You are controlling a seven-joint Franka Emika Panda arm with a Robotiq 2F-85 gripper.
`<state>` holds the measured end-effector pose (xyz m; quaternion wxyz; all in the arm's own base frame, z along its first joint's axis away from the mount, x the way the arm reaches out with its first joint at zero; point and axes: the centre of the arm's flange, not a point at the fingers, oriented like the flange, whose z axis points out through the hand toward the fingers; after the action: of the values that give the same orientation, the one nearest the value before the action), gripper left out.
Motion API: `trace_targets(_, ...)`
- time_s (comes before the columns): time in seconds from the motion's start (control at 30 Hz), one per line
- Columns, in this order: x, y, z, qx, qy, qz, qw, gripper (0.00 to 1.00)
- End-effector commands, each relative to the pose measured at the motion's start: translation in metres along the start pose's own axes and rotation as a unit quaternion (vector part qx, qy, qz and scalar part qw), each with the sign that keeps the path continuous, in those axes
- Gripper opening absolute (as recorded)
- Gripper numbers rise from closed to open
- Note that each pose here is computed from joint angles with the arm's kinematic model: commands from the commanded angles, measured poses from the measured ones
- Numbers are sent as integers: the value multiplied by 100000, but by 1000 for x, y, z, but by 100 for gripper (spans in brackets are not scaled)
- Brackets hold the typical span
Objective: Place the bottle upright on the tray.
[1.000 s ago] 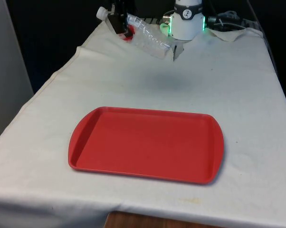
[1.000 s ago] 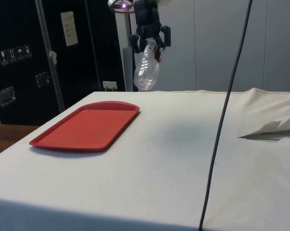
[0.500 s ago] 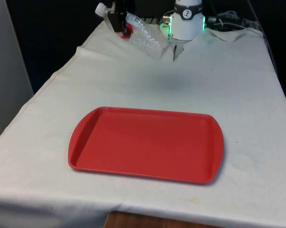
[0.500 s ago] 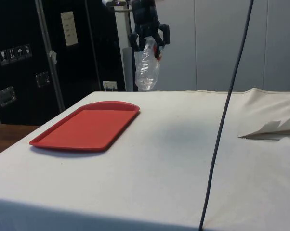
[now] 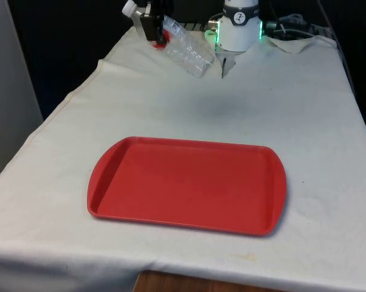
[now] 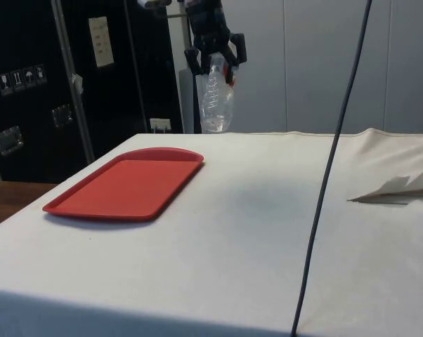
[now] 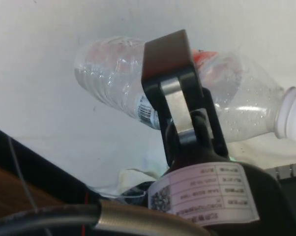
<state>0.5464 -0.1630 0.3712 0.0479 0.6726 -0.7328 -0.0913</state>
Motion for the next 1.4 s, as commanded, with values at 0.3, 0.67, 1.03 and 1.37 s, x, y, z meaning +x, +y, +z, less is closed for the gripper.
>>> trace_targets(0.3,-9,-4,0,-8,2856,-714,99957,33)
trace_targets(0.67,-21,-10,-3,2789,5445,-2008,99793,33)
trace_targets(1.03,-28,-16,-4,5564,7116,-3853,99517,33)
trace_targets(1.37,-38,-20,-7,6380,9457,-4769,99233,33)
